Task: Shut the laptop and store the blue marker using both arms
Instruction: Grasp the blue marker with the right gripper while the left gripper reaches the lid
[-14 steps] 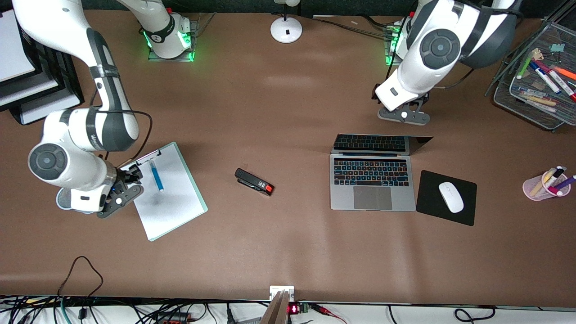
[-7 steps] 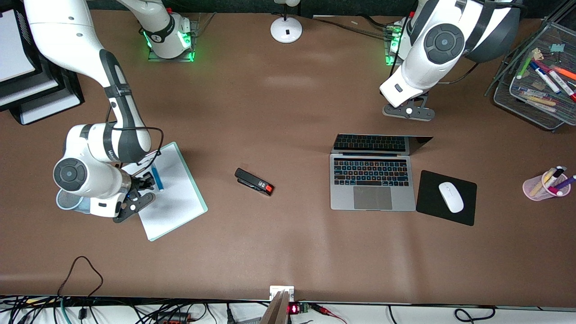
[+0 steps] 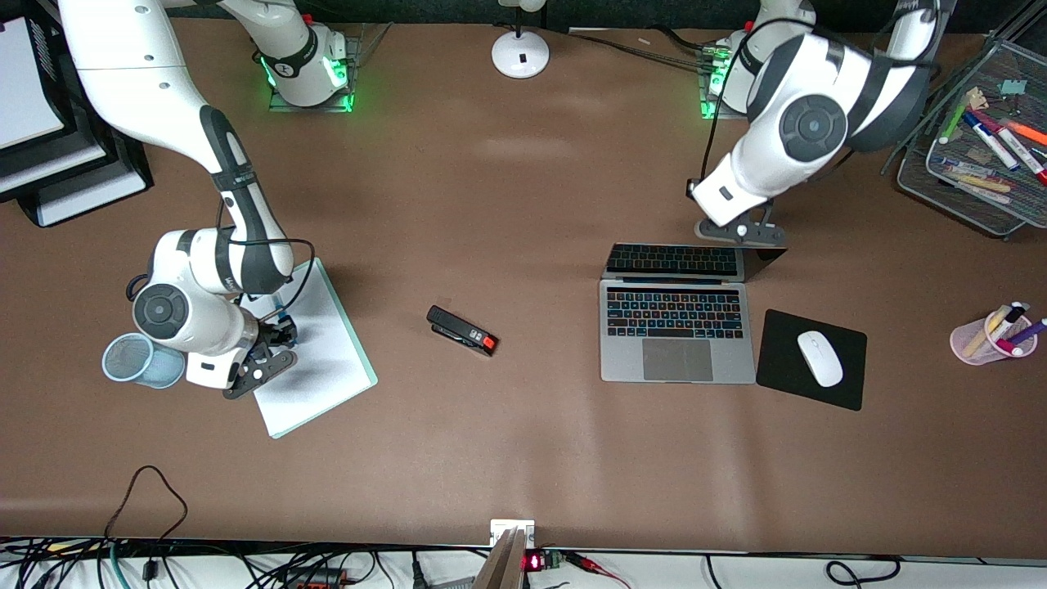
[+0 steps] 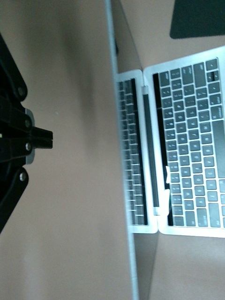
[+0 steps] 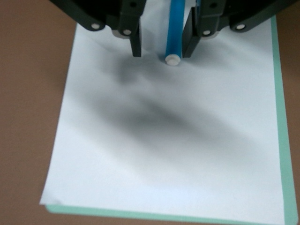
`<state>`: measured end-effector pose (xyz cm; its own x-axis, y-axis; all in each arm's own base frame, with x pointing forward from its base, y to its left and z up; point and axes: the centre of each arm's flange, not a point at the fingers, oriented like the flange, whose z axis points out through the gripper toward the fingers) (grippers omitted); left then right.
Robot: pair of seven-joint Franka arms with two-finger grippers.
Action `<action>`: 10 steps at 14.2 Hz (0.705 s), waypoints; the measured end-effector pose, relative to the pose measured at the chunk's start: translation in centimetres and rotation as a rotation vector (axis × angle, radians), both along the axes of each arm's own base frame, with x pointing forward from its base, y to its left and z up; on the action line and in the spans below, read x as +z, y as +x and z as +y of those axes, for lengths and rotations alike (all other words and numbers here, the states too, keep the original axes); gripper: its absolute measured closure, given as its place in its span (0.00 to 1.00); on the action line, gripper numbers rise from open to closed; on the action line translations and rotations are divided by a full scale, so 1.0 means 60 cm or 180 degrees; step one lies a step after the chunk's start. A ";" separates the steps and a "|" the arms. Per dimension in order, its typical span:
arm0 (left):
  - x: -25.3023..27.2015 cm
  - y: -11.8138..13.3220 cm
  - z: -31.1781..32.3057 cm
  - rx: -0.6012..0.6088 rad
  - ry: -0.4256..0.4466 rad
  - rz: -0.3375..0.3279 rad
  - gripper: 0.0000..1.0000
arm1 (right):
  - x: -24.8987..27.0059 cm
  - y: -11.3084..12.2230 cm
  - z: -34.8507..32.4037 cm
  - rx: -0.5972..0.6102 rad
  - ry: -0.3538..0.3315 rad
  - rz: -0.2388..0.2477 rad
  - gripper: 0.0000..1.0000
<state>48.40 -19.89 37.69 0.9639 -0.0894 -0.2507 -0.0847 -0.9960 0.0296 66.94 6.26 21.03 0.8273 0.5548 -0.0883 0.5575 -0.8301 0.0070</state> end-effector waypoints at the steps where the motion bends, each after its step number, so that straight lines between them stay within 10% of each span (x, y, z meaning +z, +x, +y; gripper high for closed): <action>1: -0.012 0.007 -0.001 0.0012 -0.0032 -0.0031 0.99 | -0.003 -0.002 0.001 -0.0015 -0.0002 0.0011 0.58; 10: -0.052 0.054 -0.004 0.0112 -0.0245 -0.0411 0.99 | -0.038 -0.015 0.003 -0.0035 -0.0015 0.0098 0.70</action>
<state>51.63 -20.15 34.57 0.9906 -0.0693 -0.1183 -0.0580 -0.9936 0.0971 66.01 6.42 18.76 0.8302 0.5452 -0.1164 0.5483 -0.8362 -0.0060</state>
